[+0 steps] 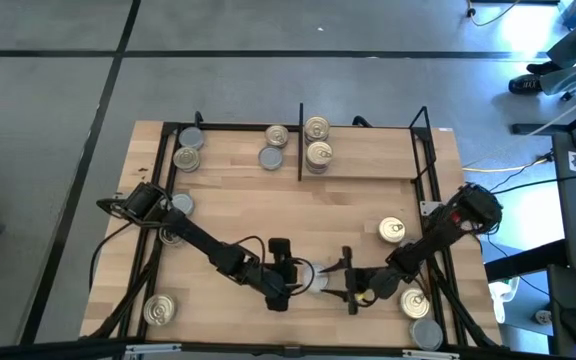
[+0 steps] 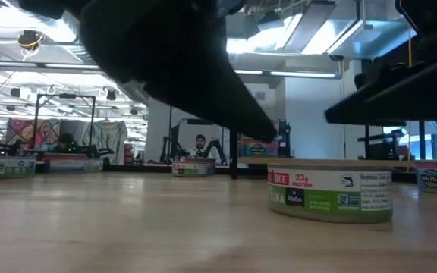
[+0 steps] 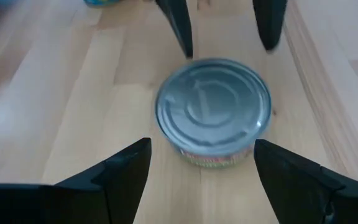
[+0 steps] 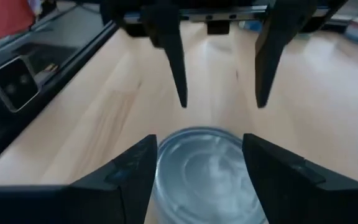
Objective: Stack canned seafood by type on shelf
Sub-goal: Put the green tuna can on the shelf
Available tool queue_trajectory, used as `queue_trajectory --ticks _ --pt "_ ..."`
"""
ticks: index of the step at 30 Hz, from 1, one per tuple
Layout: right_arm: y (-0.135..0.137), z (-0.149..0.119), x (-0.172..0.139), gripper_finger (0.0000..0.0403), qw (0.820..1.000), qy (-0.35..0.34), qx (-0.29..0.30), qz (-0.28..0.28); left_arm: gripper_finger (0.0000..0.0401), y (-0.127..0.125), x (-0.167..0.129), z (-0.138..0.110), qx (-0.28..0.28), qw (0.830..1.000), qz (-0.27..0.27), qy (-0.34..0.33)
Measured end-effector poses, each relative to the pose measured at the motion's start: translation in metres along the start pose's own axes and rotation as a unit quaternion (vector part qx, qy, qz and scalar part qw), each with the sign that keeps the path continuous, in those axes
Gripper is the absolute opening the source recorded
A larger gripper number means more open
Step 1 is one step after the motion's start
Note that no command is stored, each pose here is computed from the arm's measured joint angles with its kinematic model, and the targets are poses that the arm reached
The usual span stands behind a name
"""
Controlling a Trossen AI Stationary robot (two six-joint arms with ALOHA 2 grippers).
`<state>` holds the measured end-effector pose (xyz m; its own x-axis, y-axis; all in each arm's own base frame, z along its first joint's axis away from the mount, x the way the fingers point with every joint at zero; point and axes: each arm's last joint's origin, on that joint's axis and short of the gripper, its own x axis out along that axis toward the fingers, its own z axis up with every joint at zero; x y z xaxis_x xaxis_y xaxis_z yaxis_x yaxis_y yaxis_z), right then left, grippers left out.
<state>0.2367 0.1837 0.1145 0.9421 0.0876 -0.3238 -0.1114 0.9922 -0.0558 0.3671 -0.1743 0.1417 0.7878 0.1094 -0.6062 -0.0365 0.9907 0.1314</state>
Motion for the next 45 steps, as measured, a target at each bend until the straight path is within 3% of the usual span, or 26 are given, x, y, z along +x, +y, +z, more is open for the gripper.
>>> queue_trajectory --ticks 6,13,37,45 --pt "-0.002 0.000 -0.009 0.0236 0.996 0.069 0.027 0.043 0.0282 -0.005 -0.003 -0.003 -0.007 1.000 -0.004 0.007" --pt "0.000 -0.010 -0.005 0.0236 0.994 0.089 0.041 0.051 0.0282 -0.004 -0.002 -0.003 -0.017 1.000 -0.003 0.007" --pt "-0.011 -0.037 -0.010 0.0236 0.996 0.063 0.062 0.016 0.0282 -0.005 -0.002 -0.002 -0.019 1.000 -0.004 0.004" --pt "-0.011 -0.038 -0.010 0.0236 0.996 0.066 0.059 0.017 0.0282 -0.005 -0.003 -0.002 0.013 1.000 -0.006 0.002"
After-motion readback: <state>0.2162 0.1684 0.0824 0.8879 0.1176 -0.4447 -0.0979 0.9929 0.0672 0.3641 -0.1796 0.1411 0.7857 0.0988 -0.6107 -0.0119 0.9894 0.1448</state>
